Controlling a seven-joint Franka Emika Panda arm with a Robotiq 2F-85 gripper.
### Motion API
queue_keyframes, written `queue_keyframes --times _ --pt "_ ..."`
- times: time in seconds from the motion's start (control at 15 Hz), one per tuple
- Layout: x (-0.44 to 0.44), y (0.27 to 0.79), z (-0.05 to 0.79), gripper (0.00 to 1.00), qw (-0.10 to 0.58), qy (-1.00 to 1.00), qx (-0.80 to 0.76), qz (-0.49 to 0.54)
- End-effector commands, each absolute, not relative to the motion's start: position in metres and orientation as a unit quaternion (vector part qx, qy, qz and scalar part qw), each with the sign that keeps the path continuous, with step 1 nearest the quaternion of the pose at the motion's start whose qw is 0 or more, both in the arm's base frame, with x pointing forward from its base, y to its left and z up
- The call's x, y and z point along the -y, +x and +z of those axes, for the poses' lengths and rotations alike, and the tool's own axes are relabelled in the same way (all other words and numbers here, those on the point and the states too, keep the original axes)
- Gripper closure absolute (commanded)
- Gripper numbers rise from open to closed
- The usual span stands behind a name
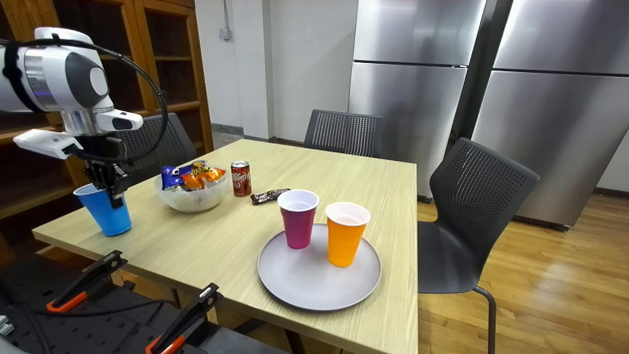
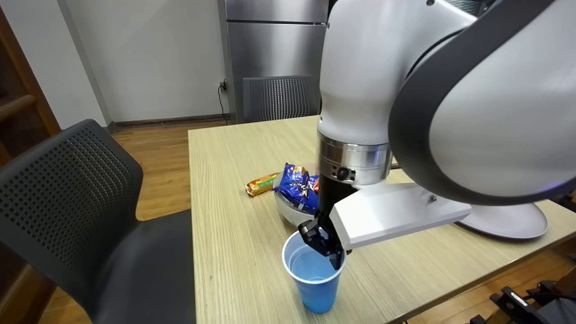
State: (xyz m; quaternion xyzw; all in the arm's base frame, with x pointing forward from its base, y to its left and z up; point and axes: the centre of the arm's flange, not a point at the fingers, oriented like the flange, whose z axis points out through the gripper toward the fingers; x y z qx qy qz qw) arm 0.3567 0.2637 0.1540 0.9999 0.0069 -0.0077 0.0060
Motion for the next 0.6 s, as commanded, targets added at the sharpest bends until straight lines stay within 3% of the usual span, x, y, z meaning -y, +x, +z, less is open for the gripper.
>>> queue_keyframes --times 0.0,0.53 --pt "-0.257 0.353 0.17 1.0 -0.005 1.0 0.003 -0.004" --pt "-0.211 0.341 0.192 1.0 -0.025 0.998 0.048 -0.009"
